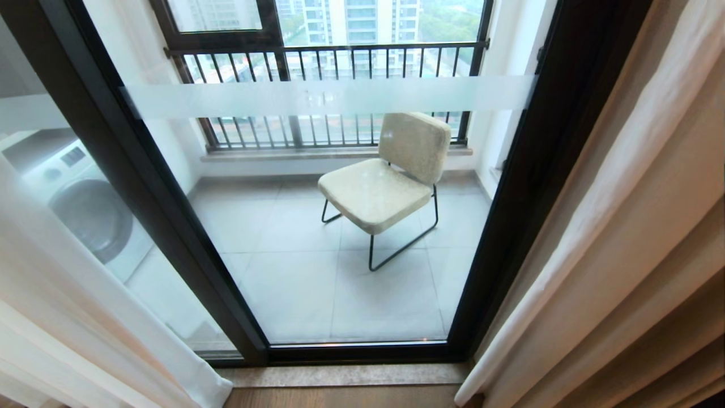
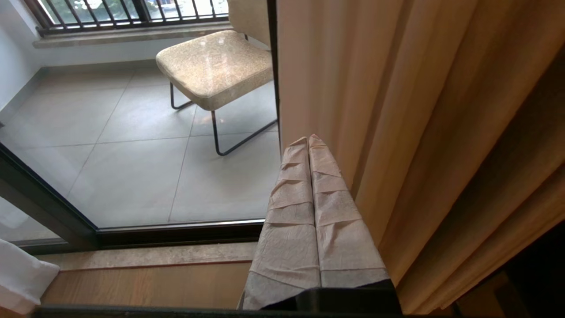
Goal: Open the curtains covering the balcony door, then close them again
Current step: Close the inner curtains on both sides
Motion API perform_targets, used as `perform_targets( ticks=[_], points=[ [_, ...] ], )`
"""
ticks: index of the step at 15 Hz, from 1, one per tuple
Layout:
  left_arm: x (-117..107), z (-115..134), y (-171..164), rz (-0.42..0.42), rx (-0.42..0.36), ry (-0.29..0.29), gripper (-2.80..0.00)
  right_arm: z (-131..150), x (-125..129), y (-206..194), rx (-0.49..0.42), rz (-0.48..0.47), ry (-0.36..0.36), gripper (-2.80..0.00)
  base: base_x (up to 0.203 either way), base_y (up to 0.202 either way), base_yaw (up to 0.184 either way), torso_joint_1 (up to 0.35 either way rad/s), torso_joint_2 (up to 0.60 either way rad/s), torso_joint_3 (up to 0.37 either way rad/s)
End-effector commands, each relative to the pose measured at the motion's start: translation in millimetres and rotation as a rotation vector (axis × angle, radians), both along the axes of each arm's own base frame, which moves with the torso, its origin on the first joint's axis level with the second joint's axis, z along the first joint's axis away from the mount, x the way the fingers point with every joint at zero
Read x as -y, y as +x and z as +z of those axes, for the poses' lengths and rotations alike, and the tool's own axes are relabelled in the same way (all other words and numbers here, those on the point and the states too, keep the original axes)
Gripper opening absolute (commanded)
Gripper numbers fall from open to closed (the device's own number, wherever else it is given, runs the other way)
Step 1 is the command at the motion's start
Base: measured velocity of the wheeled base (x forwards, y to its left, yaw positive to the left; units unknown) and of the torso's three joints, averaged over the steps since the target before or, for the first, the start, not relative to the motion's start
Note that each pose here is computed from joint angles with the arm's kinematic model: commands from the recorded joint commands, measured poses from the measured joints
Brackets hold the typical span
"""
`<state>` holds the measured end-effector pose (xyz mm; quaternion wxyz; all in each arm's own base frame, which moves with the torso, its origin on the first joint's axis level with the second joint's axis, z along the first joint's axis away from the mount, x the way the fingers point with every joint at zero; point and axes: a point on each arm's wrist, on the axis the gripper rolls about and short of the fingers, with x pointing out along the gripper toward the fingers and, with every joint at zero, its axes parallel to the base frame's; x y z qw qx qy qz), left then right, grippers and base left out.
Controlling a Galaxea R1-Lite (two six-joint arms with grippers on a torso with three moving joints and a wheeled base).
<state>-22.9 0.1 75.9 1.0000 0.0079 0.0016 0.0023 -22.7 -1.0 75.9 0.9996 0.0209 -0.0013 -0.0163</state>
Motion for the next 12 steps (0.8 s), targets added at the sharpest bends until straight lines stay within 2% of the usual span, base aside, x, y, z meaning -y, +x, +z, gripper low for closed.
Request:
perform_targets(
  ticks=[1, 4, 12],
  points=[
    [0.0, 0.1, -0.1, 0.0, 0.003, 0.001, -2.8, 0.1, 0.0, 0.0, 0.001, 0.0, 0.0, -2.8, 0.0, -0.196, -0.003, 0.011, 0.0, 0.002],
    [0.0, -0.3, 0.0, 0.001, 0.002, 0.003, -2.8, 0.1, 0.0, 0.0, 0.001, 0.0, 0.0, -2.8, 0.0, -0.152, 0.0, 0.0, 0.0, 0.005],
    [0.0, 0.0, 0.0, 0.001, 0.005, 0.003, -2.8, 0.1, 0.0, 0.0, 0.001, 0.0, 0.0, -2.8, 0.0, 0.0, 0.0, 0.0, 0.0, 0.0]
  ],
)
